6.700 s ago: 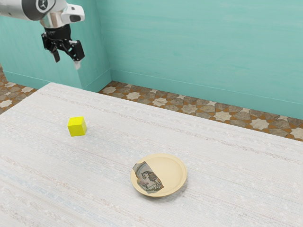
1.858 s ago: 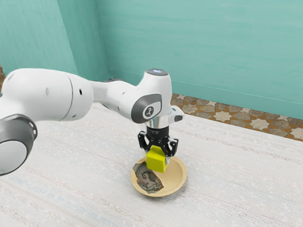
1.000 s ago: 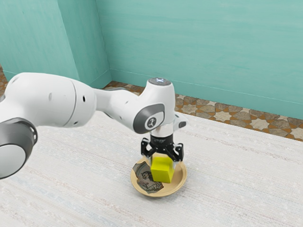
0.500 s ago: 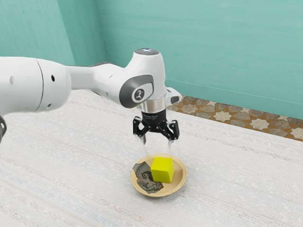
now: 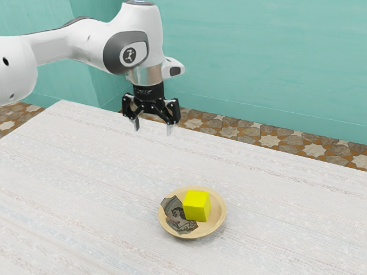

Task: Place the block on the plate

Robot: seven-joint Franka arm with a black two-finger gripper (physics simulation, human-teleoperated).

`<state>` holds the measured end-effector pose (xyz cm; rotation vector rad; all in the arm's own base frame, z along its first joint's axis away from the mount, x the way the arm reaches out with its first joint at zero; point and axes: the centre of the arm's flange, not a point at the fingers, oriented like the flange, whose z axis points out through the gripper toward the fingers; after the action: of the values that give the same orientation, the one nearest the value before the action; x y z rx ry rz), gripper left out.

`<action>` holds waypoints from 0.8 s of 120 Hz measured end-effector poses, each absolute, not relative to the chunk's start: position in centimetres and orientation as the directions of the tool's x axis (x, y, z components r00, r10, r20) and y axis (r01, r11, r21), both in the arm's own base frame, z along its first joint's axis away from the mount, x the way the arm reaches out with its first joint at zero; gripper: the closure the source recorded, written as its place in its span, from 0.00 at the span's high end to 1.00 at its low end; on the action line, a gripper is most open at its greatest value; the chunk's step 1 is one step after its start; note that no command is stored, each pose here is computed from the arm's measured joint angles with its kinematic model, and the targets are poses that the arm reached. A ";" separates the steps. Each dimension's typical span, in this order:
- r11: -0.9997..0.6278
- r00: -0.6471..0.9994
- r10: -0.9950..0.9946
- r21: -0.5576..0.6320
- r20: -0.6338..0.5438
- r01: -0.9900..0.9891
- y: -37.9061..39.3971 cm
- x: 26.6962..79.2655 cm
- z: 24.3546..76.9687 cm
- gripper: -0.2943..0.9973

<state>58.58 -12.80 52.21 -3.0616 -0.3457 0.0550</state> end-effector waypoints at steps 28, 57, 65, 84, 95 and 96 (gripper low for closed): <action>-0.960 0.961 0.273 -0.080 -0.045 0.269 -3.7 58.8 54.0 0.77; -0.955 0.958 0.287 -0.087 -0.019 0.284 5.2 58.4 56.4 0.77; -0.953 0.956 0.293 -0.082 -0.003 0.292 7.8 57.7 57.6 0.77; -0.961 0.964 0.262 -0.078 0.038 0.264 10.3 57.1 60.5 0.77; -0.972 0.973 0.219 -0.078 0.070 0.224 9.6 57.1 63.0 0.77; -0.972 0.974 0.215 -0.078 0.070 0.220 9.5 57.1 63.1 0.77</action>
<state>57.10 9.52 63.07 -3.0365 -0.3347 -0.0941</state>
